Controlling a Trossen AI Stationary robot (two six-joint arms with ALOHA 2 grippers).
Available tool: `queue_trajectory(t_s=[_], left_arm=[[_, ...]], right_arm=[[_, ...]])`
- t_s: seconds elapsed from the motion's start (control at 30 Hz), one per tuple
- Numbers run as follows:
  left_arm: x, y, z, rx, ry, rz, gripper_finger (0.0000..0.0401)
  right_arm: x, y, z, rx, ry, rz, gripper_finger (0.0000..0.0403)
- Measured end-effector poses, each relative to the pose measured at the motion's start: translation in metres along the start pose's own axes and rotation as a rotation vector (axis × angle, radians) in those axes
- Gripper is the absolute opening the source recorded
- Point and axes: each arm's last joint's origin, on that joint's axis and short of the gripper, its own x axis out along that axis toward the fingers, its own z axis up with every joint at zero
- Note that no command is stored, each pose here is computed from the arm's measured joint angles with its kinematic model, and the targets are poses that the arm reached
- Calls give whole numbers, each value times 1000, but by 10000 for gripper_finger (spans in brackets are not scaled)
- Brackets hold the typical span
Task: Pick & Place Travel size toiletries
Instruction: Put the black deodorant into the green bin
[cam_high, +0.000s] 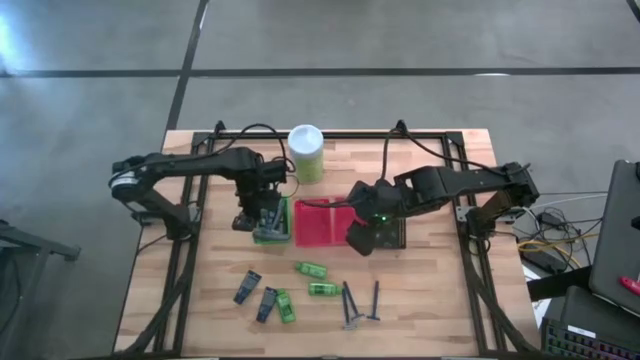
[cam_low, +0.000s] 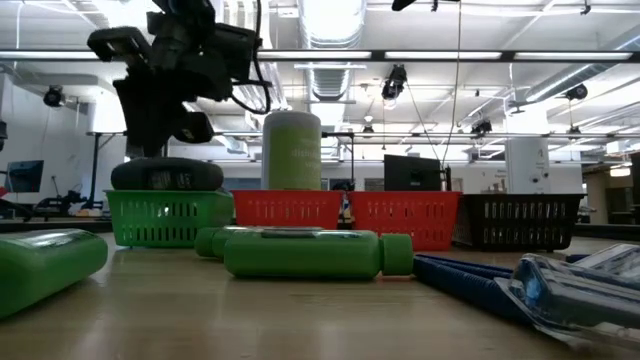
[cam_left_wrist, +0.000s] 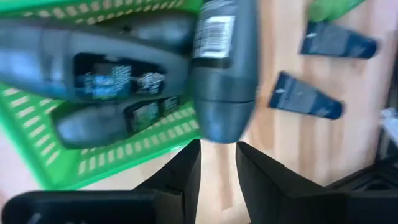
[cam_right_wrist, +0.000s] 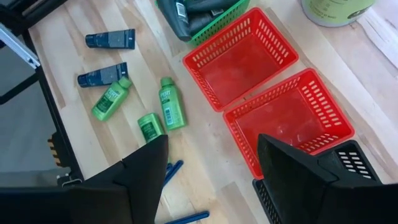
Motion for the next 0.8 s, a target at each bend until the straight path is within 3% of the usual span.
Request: queue_trajectory(t_s=[0.23, 0.4, 0.57, 0.8], left_arm=[[-2, 0, -1, 7, 9, 46, 78], [-16, -8, -9, -9, -34, 119, 85], [-32, -27, -14, -21, -166, 143, 133], [-12, -56, 8, 192, -197, 215, 232]], right_arm=[[0, 1, -2, -5, 4, -2, 238], [0, 1, -2, -8, 9, -7, 255], [0, 1, -2, -13, 9, -6, 274], [3, 0, -4, -22, 18, -15, 298]])
